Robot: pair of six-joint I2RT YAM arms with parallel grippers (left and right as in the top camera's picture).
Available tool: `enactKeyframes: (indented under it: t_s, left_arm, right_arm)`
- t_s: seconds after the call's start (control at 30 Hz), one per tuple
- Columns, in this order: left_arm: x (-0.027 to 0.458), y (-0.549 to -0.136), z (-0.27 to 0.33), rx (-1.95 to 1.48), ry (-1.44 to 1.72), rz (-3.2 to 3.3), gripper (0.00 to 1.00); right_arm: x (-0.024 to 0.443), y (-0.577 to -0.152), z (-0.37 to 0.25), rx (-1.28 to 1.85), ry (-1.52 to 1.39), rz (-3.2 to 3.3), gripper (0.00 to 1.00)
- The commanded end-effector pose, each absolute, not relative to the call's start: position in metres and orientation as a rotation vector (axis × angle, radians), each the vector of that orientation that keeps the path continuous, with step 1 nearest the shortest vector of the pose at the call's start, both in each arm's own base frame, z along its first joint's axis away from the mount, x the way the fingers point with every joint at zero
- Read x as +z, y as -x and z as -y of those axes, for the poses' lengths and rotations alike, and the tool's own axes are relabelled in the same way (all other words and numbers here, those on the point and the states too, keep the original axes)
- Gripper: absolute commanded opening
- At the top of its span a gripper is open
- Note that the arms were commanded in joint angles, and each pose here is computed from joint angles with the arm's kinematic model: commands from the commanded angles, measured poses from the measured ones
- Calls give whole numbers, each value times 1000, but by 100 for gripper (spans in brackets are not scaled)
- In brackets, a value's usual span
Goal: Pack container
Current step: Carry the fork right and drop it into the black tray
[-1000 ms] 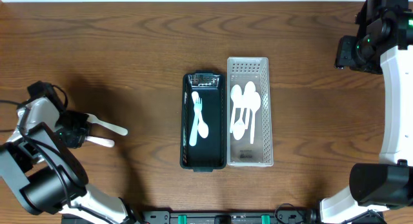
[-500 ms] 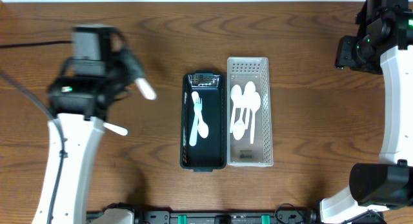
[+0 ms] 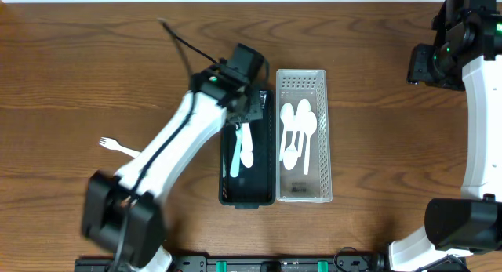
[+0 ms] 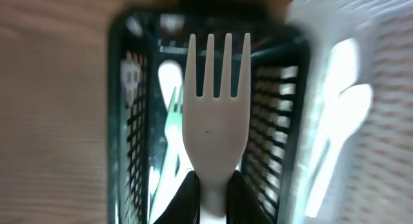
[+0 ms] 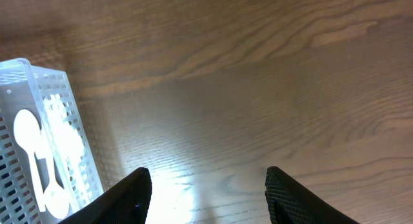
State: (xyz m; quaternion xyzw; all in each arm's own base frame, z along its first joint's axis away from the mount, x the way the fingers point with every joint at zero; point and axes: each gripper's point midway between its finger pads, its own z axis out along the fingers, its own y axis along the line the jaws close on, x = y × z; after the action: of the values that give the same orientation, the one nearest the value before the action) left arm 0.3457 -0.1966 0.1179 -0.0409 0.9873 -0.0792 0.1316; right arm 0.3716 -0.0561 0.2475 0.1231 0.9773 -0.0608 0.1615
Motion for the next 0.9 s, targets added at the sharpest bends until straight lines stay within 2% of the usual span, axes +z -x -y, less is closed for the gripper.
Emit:
enactKeyframes:
  t_s: [0.0, 0.2, 0.43, 0.63, 0.87]
  left_arm:
    - [85, -342, 191, -143, 139, -2950, 7]
    - [49, -338, 188, -65, 112, -3037, 28]
    - [59, -341, 190, -77, -42, -3010, 32]
    - [114, -362, 180, -21, -120, -2824, 35]
    - [211, -379, 125, 92, 11, -2542, 57]
  right_arm:
    - [249, -368, 59, -196, -328, -2798, 60]
    - [249, -368, 60, -199, -316, -2801, 60]
    - [249, -368, 60, -199, -315, -2800, 60]
    - [250, -369, 66, -237, -329, -2789, 60]
    - [253, -375, 71, -250, -340, -2757, 60]
